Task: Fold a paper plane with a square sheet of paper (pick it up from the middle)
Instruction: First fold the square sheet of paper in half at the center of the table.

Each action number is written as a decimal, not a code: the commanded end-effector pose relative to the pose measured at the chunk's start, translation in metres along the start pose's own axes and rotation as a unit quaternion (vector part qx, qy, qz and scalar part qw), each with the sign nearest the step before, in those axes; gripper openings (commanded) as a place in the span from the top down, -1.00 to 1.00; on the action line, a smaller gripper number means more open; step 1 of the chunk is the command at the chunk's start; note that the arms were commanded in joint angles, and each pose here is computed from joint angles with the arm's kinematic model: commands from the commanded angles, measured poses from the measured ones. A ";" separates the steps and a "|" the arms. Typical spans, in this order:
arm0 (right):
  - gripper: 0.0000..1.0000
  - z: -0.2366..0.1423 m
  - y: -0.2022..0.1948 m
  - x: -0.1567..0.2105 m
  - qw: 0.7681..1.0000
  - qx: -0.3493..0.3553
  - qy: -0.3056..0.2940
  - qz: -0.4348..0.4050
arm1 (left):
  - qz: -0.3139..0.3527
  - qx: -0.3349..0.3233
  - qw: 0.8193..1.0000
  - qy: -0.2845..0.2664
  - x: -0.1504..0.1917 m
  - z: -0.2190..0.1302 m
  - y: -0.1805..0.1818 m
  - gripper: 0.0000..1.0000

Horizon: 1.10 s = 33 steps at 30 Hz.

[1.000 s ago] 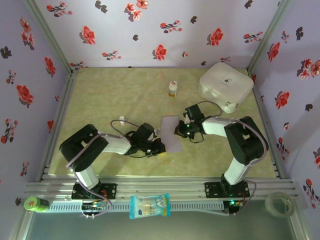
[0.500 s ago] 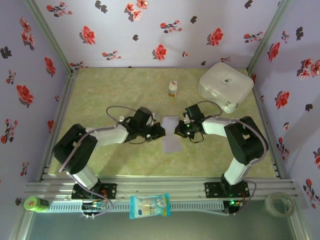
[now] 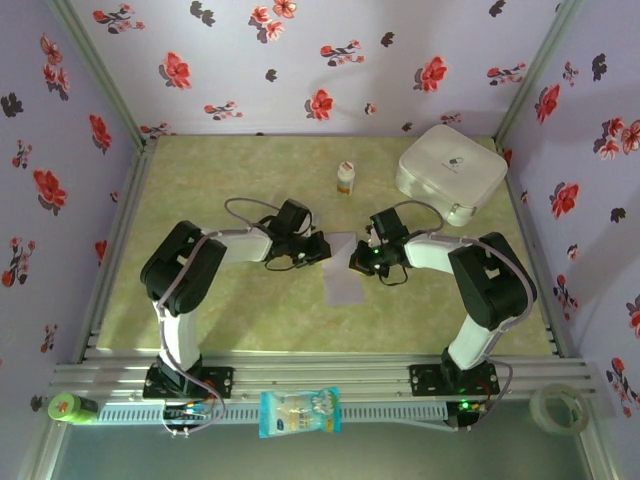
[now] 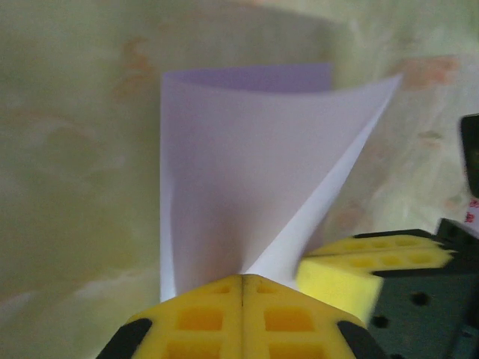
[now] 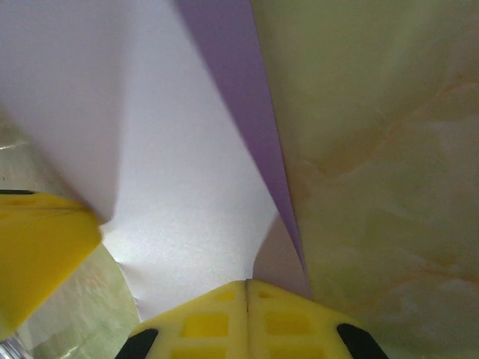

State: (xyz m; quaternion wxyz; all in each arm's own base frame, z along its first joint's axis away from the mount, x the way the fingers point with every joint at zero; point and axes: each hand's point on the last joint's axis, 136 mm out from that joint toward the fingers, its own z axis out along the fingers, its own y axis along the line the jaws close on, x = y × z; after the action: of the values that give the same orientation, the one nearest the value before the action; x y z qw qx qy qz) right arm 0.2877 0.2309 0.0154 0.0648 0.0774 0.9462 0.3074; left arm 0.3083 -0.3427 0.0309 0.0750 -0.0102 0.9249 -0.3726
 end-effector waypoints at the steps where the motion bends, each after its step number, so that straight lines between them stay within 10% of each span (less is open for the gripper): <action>1: 1.00 0.007 -0.051 0.024 0.994 0.096 0.033 0.031 | 0.004 -0.020 1.000 0.016 0.005 0.008 0.018 0.89; 33: 1.00 0.006 -0.051 0.023 0.994 0.100 0.032 0.030 | -0.031 -0.051 0.998 0.009 -0.017 0.010 0.041 0.88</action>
State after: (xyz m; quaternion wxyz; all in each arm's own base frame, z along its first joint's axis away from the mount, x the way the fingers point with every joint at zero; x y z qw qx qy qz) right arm 0.2875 0.2299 0.0153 0.0631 0.0778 0.9478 0.3027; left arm 0.3323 -0.3370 0.0184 0.0625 -0.0243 0.9309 -0.3590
